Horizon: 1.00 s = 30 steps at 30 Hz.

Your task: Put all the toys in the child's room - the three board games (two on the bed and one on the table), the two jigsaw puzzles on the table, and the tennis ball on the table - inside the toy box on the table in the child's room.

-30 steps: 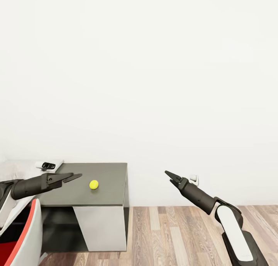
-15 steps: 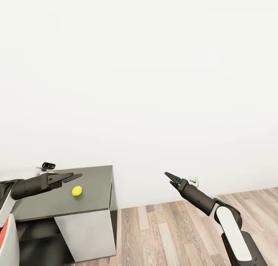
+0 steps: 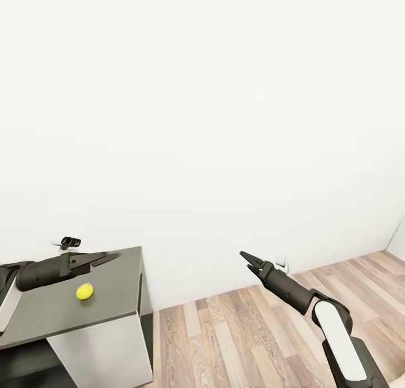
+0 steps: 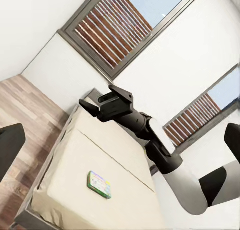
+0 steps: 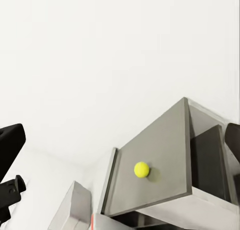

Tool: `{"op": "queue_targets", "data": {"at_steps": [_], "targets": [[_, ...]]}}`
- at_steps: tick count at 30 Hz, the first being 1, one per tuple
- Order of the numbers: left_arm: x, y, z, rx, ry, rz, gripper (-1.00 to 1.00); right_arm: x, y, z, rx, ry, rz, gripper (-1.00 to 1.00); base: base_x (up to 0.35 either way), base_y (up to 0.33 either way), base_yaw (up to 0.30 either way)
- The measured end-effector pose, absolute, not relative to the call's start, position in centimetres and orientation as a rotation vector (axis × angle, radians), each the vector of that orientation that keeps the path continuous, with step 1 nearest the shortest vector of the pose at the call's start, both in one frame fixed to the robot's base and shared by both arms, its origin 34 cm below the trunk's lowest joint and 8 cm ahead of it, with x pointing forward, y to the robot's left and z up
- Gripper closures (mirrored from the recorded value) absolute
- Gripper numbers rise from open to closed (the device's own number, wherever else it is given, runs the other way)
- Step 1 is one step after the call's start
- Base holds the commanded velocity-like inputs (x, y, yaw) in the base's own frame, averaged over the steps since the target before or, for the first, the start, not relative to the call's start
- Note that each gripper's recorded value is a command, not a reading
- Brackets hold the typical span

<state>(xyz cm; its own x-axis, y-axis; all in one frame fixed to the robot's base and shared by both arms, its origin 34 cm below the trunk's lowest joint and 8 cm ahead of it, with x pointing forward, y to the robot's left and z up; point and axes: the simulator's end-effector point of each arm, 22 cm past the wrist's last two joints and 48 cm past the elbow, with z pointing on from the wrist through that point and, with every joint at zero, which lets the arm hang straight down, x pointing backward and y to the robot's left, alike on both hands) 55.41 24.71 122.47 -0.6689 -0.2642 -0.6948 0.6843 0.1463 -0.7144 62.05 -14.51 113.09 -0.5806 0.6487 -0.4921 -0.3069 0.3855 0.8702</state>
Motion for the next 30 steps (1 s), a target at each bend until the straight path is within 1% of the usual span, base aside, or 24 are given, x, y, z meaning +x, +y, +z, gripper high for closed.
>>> {"op": "queue_targets", "data": {"at_steps": [30], "targets": [[55.18,24.68,122.91,0.417,1.677,-1.617,-1.0,61.99,-14.58,112.52,0.315,1.763,1.342,-1.0,0.0,0.0,-0.281]]}}
